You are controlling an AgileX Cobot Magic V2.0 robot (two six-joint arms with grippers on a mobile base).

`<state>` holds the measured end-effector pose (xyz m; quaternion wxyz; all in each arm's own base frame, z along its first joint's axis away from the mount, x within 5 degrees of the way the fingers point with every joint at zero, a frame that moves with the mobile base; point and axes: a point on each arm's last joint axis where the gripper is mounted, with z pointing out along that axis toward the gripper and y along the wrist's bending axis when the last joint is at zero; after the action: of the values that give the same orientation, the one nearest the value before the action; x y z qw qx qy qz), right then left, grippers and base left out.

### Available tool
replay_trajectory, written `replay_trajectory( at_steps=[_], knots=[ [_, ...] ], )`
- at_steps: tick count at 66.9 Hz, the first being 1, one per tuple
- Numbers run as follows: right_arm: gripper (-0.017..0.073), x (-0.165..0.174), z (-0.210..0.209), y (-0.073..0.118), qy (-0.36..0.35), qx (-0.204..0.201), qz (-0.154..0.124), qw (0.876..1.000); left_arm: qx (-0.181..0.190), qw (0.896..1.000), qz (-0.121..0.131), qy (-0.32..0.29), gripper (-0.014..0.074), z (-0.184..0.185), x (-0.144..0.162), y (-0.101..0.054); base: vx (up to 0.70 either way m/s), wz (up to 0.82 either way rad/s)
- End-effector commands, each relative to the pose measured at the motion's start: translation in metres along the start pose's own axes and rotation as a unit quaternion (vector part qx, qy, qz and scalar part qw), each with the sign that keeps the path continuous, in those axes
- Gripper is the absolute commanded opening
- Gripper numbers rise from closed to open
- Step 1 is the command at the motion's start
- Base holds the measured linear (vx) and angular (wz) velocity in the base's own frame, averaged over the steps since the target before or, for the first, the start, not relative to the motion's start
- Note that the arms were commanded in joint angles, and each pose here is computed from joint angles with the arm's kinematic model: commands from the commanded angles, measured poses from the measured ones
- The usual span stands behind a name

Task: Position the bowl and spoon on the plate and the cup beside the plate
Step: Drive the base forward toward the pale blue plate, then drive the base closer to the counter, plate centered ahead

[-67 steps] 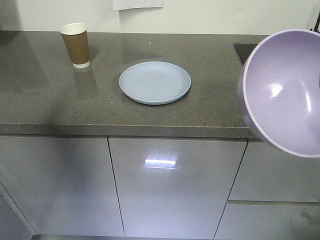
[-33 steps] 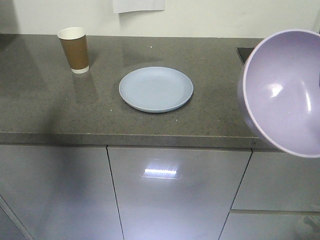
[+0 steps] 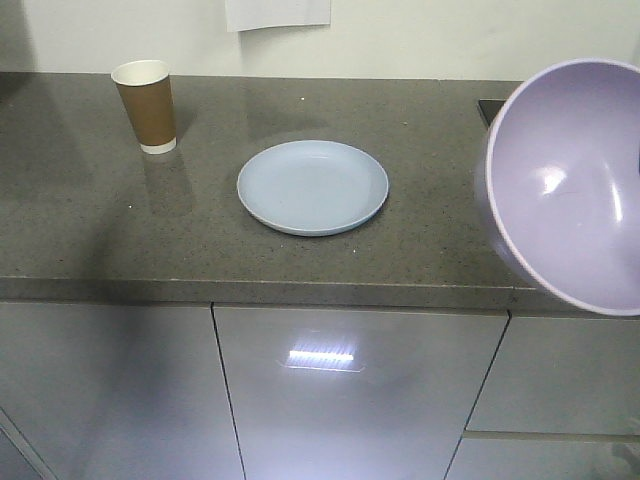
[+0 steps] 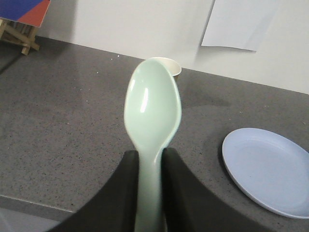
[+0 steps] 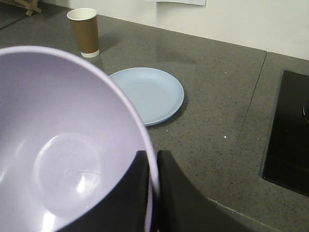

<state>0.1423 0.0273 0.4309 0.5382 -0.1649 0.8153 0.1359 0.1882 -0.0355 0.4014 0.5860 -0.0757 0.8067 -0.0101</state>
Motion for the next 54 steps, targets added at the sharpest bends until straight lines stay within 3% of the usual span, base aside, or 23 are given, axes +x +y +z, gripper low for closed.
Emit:
replay_trajectory(
  at_steps=[1,54],
  knots=[
    [-0.0004,-0.0121,-0.006,0.0004,-0.045,0.01,0.002,0.999,0.019,0.999,0.006,-0.034,-0.0006,-0.0065,-0.0112,-0.0023,0.03,0.0],
    [-0.0004,-0.0121,-0.006,0.0004,-0.045,0.01,0.002,0.999,0.019,0.999,0.006,-0.034,-0.0006,-0.0065,-0.0112,-0.0023,0.04,0.0]
  ],
)
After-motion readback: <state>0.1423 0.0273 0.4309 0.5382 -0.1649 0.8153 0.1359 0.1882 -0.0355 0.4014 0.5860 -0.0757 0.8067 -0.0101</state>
